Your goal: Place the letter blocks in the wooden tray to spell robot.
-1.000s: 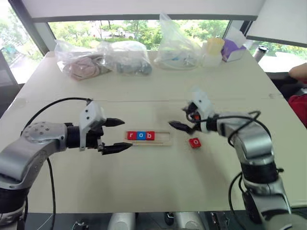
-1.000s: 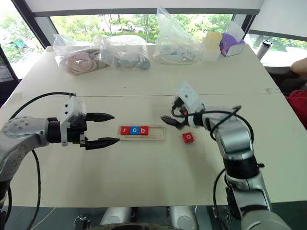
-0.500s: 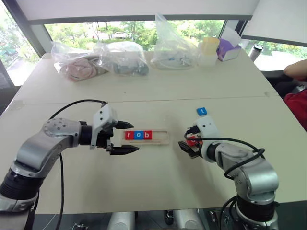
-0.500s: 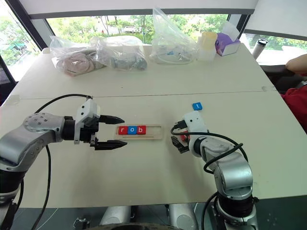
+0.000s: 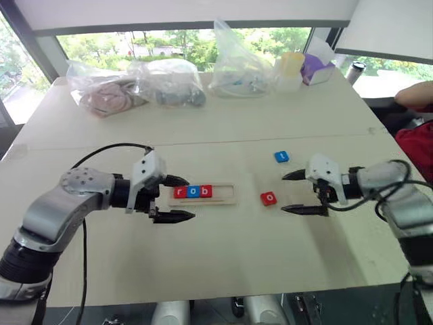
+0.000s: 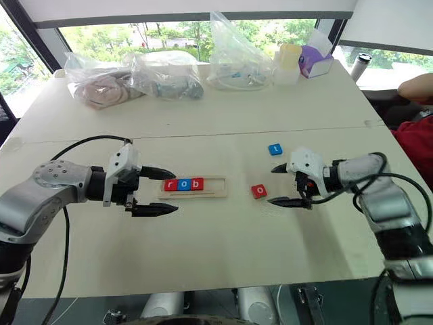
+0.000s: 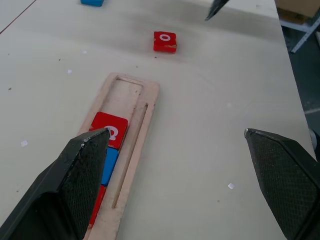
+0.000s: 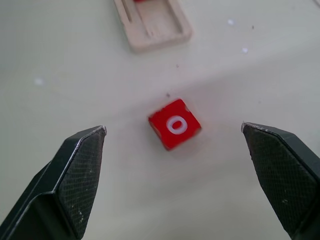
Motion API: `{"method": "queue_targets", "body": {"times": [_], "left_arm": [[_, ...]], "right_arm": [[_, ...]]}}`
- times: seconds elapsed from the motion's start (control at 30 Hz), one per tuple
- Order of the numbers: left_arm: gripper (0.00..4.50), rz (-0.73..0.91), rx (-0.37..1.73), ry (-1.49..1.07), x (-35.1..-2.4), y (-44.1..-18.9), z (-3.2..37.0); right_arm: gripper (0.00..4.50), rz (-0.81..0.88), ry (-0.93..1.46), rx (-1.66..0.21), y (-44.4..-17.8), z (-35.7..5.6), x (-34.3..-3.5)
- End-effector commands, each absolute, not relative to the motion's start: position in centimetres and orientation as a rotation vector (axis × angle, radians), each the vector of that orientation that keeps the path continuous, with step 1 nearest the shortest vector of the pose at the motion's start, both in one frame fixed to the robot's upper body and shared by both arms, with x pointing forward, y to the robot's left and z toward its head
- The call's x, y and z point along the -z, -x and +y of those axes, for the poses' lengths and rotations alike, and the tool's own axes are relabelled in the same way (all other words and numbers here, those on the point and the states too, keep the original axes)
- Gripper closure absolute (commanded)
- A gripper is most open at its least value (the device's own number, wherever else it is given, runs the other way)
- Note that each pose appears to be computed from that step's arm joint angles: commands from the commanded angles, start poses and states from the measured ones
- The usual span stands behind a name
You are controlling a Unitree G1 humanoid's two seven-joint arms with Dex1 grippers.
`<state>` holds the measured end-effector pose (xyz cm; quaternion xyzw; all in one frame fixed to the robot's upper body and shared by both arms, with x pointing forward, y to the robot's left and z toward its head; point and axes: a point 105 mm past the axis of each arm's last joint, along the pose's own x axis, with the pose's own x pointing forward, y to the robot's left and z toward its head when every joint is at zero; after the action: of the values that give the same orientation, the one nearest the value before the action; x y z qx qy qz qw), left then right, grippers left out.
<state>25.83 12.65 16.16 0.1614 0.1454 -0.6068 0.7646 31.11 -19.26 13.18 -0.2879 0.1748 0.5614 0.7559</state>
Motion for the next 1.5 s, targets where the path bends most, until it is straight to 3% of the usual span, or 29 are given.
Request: {"method": "queue_targets", "body": {"times": [0.03,0.37,0.47,0.63,0.73,0.87,0.97,1.1,1.5], "left_arm": [[0.00,0.280,1.336,-0.364,-17.4,-24.8,12.1],[0.00,0.272,1.252,-0.317,-17.7,-23.9,12.5],[0.00,0.275,1.229,-0.322,-17.7,-24.2,12.9],[0.00,0.281,1.209,-0.329,-17.6,-24.6,13.4],[0.00,0.274,1.194,-0.326,-17.7,-25.0,13.9],[0.00,0.298,1.157,-0.346,-17.6,-25.7,15.3],[0.00,0.303,1.141,-0.353,-17.6,-26.1,16.1],[0.00,0.310,1.144,-0.354,-17.1,-26.6,16.2],[0.00,0.304,1.136,-0.347,-16.9,-26.6,15.9]], "right_arm": [[0.02,0.353,0.738,-1.310,-32.6,-19.0,-12.8],[0.02,0.438,0.772,-1.499,-33.1,-18.4,-10.8],[0.88,0.424,0.761,-1.527,-33.0,-17.7,-10.2],[3.31,0.381,0.724,-1.502,-33.4,-17.0,-10.6],[3.36,0.331,0.594,-1.463,-33.8,-15.3,-12.4],[3.36,0.217,0.436,-1.455,-33.1,-9.9,-16.8],[3.36,0.220,0.538,-1.395,-32.8,-7.6,-16.6],[3.36,0.266,0.570,-1.459,-31.3,-5.5,-15.1],[3.36,0.358,0.712,-1.366,-34.2,-5.6,-12.2]]}}
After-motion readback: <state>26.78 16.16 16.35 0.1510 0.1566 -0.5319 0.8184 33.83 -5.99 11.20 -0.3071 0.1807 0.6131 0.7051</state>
